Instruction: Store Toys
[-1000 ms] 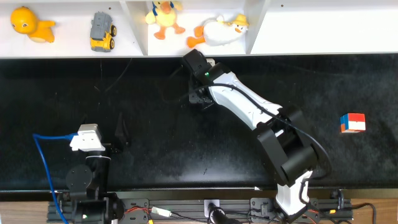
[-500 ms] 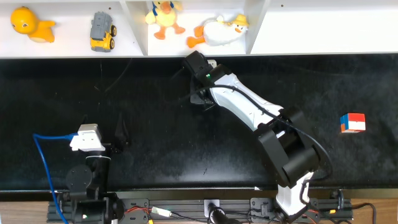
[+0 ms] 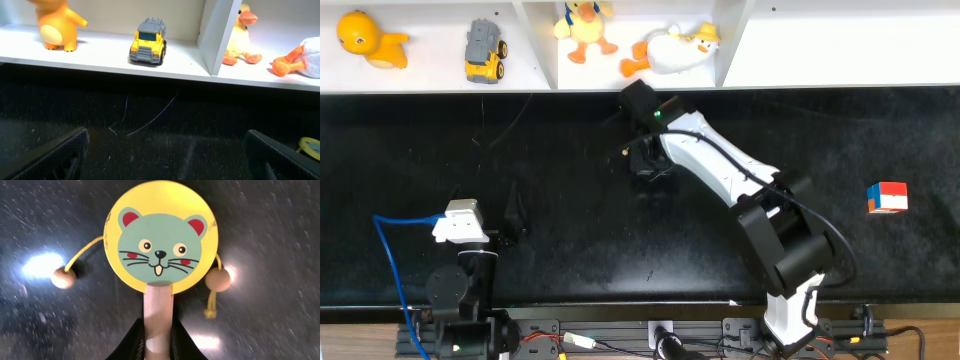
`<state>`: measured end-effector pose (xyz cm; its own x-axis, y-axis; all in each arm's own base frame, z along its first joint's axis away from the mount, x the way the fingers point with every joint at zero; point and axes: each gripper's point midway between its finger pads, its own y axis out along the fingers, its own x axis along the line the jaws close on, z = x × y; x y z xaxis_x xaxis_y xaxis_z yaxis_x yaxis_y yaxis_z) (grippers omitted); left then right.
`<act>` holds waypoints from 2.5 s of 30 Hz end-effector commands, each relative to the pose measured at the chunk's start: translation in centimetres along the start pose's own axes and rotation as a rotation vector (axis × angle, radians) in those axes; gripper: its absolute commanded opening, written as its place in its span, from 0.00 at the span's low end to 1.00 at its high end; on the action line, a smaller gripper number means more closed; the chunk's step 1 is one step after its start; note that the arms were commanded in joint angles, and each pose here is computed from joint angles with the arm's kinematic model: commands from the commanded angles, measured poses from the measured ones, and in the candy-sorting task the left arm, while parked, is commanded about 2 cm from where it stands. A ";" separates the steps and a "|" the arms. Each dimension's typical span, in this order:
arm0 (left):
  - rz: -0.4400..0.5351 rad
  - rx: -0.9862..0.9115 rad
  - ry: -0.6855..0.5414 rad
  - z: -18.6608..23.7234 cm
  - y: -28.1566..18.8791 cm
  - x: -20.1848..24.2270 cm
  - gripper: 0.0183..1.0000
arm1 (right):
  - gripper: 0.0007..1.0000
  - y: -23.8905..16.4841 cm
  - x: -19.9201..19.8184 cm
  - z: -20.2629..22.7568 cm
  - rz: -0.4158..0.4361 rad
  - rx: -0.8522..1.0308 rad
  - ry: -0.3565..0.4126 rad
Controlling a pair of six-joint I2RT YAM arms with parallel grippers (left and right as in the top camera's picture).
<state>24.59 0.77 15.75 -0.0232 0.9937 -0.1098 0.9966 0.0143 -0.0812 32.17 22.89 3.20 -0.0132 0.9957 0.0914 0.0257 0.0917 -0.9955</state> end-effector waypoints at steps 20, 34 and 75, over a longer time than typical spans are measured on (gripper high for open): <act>-0.003 -0.007 -0.015 0.0 0.0 0.0 1.00 | 0.04 -12.3 -12.9 3.4 0.268 -0.117 0.320; -0.003 -0.007 -0.015 0.0 0.0 0.0 1.00 | 0.05 -13.7 -20.5 -5.6 0.160 -0.361 0.222; -0.003 -0.007 -0.014 0.0 0.0 0.0 1.00 | 1.00 -9.2 -20.0 -17.1 0.134 -0.610 -0.062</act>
<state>24.59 0.77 15.76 -0.0231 0.9937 -0.1098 0.9966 0.0143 -0.0808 49.54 2.22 11.89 -0.0146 0.9985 -0.0532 0.6196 -0.0328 -0.7843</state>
